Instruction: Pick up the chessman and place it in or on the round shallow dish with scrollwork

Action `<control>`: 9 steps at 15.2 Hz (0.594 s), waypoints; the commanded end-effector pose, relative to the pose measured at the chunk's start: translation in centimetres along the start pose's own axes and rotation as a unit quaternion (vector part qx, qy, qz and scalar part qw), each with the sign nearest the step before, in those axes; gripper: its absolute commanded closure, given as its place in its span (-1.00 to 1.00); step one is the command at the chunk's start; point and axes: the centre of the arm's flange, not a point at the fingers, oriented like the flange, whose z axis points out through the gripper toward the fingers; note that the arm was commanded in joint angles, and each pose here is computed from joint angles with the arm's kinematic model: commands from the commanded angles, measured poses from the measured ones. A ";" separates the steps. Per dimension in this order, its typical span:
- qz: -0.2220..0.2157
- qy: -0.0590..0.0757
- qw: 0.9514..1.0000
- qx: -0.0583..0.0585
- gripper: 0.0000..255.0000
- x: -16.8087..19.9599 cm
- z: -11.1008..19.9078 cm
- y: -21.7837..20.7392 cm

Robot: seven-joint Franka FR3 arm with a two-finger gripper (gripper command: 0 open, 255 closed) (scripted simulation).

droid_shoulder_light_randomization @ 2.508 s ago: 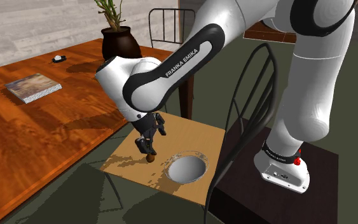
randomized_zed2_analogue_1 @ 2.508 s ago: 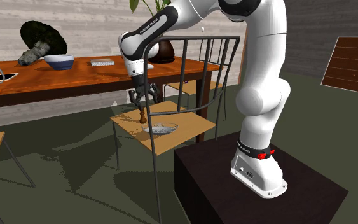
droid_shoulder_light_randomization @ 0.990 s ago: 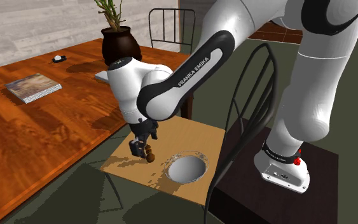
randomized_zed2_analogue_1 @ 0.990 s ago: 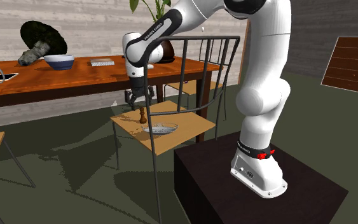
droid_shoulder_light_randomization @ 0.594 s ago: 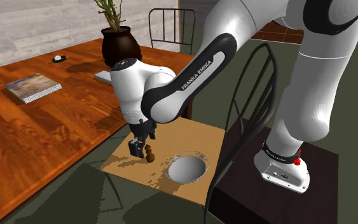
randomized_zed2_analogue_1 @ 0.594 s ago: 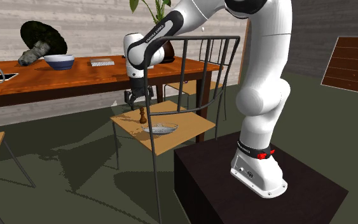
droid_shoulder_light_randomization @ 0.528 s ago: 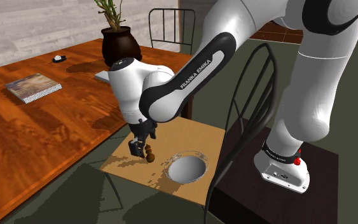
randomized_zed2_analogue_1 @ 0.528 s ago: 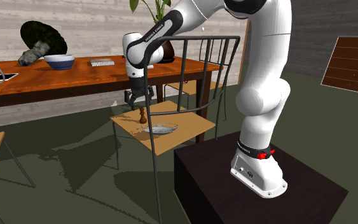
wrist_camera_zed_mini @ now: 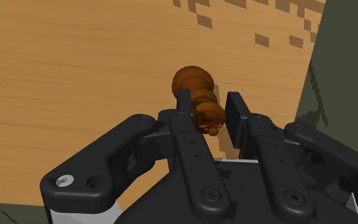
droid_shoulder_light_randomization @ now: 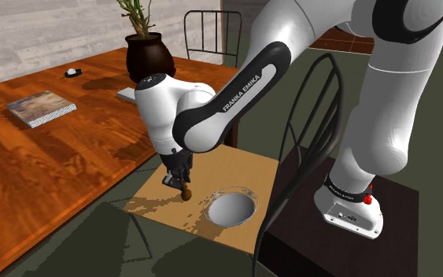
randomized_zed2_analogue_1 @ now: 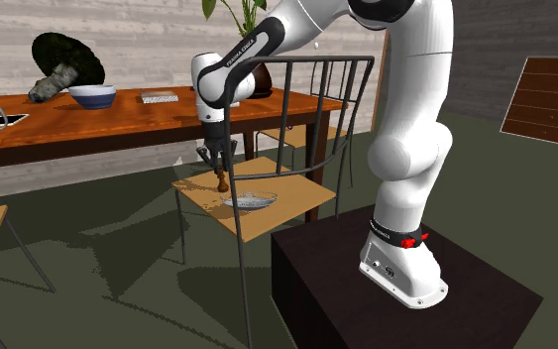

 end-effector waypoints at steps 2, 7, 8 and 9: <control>0.002 -0.013 1.000 0.010 1.00 0.9 2.8 -0.1; 0.003 -0.012 1.000 0.010 1.00 0.8 2.1 0.8; 0.003 -0.012 1.000 0.010 1.00 0.7 1.6 0.8; 0.003 -0.012 1.000 0.010 1.00 0.7 1.0 0.8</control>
